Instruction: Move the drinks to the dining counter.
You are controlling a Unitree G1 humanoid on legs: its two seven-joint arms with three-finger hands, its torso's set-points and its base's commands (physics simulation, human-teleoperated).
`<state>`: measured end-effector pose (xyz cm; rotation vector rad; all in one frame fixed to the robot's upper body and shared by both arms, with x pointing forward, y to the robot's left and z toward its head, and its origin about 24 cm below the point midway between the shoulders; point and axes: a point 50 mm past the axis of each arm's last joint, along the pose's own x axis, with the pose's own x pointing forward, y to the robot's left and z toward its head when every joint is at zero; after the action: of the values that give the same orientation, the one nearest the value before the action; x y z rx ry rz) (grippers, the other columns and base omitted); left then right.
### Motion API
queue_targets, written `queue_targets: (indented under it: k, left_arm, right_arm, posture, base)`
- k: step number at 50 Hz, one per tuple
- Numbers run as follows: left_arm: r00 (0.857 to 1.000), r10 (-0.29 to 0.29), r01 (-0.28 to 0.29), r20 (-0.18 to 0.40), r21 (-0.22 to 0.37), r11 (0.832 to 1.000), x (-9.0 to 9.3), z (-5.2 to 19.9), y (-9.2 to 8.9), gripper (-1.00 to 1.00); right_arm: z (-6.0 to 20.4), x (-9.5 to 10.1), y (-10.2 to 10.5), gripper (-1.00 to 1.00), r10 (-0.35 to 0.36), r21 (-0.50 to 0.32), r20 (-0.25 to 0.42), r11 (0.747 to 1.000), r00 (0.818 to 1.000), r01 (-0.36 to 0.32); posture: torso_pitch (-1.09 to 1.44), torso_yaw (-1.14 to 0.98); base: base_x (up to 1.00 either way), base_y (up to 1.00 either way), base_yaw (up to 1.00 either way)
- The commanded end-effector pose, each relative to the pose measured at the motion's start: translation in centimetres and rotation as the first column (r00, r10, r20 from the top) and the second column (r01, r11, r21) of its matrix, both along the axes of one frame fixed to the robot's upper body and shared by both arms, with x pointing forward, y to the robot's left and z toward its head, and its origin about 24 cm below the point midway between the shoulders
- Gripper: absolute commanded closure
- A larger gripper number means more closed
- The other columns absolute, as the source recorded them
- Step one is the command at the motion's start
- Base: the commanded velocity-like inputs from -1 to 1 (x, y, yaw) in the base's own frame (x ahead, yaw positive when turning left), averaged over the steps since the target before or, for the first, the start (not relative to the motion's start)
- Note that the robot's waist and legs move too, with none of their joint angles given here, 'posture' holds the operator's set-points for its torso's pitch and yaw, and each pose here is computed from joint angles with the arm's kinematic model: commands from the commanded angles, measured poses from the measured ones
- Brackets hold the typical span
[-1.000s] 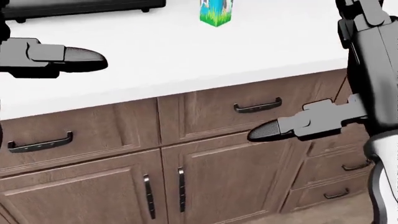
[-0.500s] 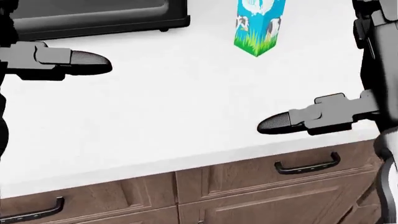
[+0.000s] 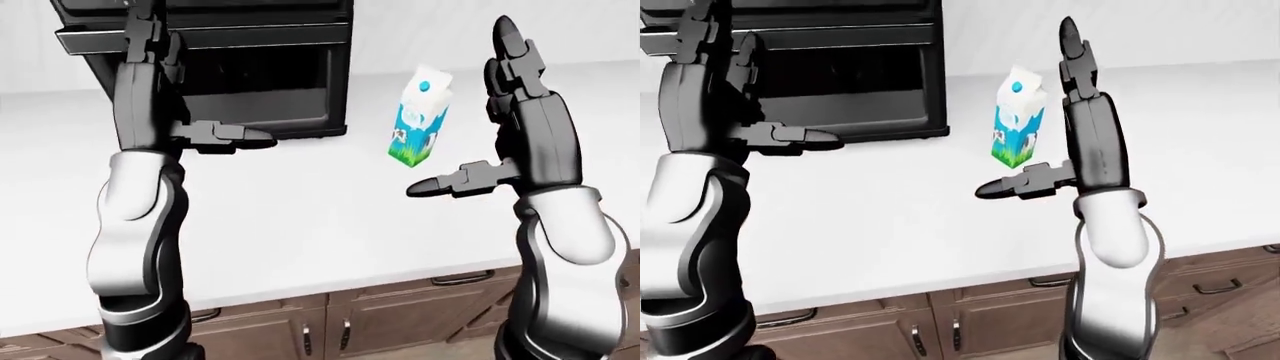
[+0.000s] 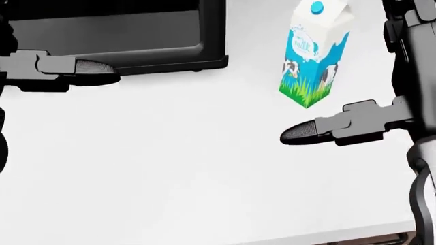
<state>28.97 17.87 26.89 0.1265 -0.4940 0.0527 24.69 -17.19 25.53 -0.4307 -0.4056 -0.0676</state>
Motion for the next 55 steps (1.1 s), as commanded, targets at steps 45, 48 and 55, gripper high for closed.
queue_targets:
  k: [45, 48, 55]
  left_arm:
    - [0.994, -0.009, 0.008, 0.113, 0.011, 1.0, -0.7, 1.9, -0.1, -1.0]
    - [0.994, -0.008, 0.006, 0.113, 0.012, 1.0, -0.7, 1.9, -0.1, -1.0]
    - [0.994, -0.005, 0.003, 0.111, 0.011, 1.0, -0.8, 1.8, -0.1, -1.0]
  right_arm:
    - [1.2, -0.8, 0.1, -1.0, -0.005, -0.029, 0.091, 1.0, 0.996, 0.008]
    - [1.1, -1.1, 0.0, -1.0, -0.012, -0.028, 0.091, 0.999, 0.996, 0.015]
    - [1.1, -1.3, -0.3, -1.0, -0.039, -0.02, 0.094, 0.999, 0.995, 0.041]
  posture:
    - [0.0, 0.0]
    - [0.0, 0.0]
    - [0.0, 0.0]
  base:
    - [-0.01, -0.06, 0.14]
    - [0.0, 0.0, 0.5]
    - [0.0, 0.0, 0.32]
